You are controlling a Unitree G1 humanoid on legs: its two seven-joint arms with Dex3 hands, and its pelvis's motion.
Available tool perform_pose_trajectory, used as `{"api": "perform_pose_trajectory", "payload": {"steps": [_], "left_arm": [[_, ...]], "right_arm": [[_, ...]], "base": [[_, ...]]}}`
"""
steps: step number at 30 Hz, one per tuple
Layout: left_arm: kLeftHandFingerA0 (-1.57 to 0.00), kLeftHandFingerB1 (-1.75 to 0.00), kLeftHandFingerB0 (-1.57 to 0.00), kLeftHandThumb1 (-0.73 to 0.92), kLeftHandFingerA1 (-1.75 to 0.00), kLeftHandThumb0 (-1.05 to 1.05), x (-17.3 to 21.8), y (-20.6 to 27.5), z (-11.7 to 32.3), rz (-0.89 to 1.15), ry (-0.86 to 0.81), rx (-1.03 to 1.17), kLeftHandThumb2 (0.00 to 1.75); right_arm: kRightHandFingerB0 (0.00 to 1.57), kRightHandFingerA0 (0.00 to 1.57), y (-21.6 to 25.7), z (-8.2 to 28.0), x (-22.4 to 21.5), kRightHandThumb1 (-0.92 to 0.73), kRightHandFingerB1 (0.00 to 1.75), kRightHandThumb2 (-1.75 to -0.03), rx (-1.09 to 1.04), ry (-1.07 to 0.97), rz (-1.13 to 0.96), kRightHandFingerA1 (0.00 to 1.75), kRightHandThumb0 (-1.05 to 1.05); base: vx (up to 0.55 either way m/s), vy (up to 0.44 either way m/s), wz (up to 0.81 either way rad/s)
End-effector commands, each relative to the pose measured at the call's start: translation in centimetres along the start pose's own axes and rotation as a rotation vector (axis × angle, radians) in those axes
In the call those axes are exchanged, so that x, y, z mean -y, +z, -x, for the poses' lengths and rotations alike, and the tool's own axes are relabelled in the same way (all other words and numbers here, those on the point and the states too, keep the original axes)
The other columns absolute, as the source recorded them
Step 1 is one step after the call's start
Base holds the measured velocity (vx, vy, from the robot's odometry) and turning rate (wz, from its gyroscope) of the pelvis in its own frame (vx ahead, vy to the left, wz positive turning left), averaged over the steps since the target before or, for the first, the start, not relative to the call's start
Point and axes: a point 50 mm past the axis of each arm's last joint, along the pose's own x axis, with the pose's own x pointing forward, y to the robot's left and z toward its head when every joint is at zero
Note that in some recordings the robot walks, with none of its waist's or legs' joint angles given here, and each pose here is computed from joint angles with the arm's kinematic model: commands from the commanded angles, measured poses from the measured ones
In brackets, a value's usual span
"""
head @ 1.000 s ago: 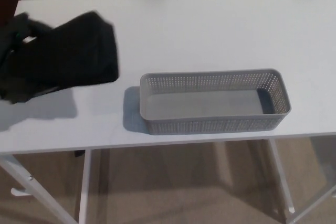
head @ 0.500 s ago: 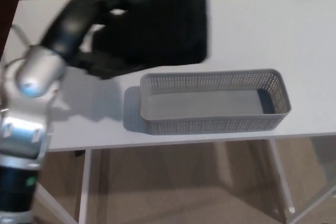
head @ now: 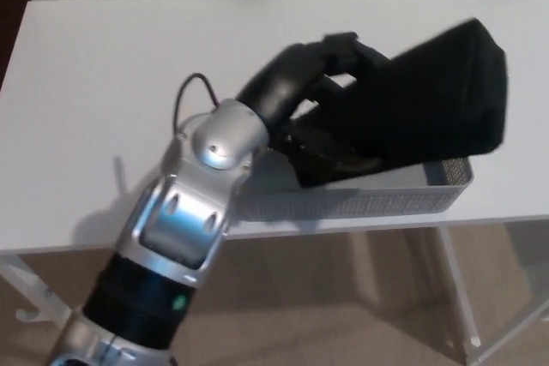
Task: The robot walk towards a table in front and pick up a black pencil case on the left hand side and put the pencil case into a small container on the right hand side
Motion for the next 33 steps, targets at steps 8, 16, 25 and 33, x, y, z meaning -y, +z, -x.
{"api": "perform_pose_trajectory", "payload": {"steps": [8,16,25,33], "left_arm": [[-0.91,-0.99,-0.85,0.76,-1.29,-0.10,0.7,-1.2,0.1,-0.036,0.031,-0.088,0.79],[-0.93,-0.98,-0.81,0.81,-1.36,-0.12,-0.4,-1.9,0.4,-0.001,0.050,-0.126,0.73],[-0.93,-0.95,-0.81,0.80,-1.40,-0.13,-2.3,-1.4,0.4,-0.018,0.068,-0.115,0.78],[-0.99,-1.02,-0.84,0.77,-1.36,-0.13,-4.0,-0.9,0.3,-0.104,0.110,-0.113,0.81]], "right_arm": [[0.56,0.73,0.3,0.2,0.4,-0.57,0.44,-0.57,0.005,0.001,0.077,0.51,-0.38],[0.57,0.74,0.2,0.3,0.5,-0.57,0.44,-0.57,0.004,-0.003,0.088,0.51,-0.39],[0.56,0.72,-0.2,0.3,0.5,-0.58,0.43,-0.56,-0.002,-0.004,0.089,0.50,-0.40],[0.57,0.72,0.1,0.1,0.5,-0.58,0.43,-0.56,-0.003,-0.006,0.100,0.50,-0.40]], "base": [[0.00,0.000,0.00],[0.00,0.000,0.00],[0.00,0.000,0.00],[0.00,0.000,0.00]]}}
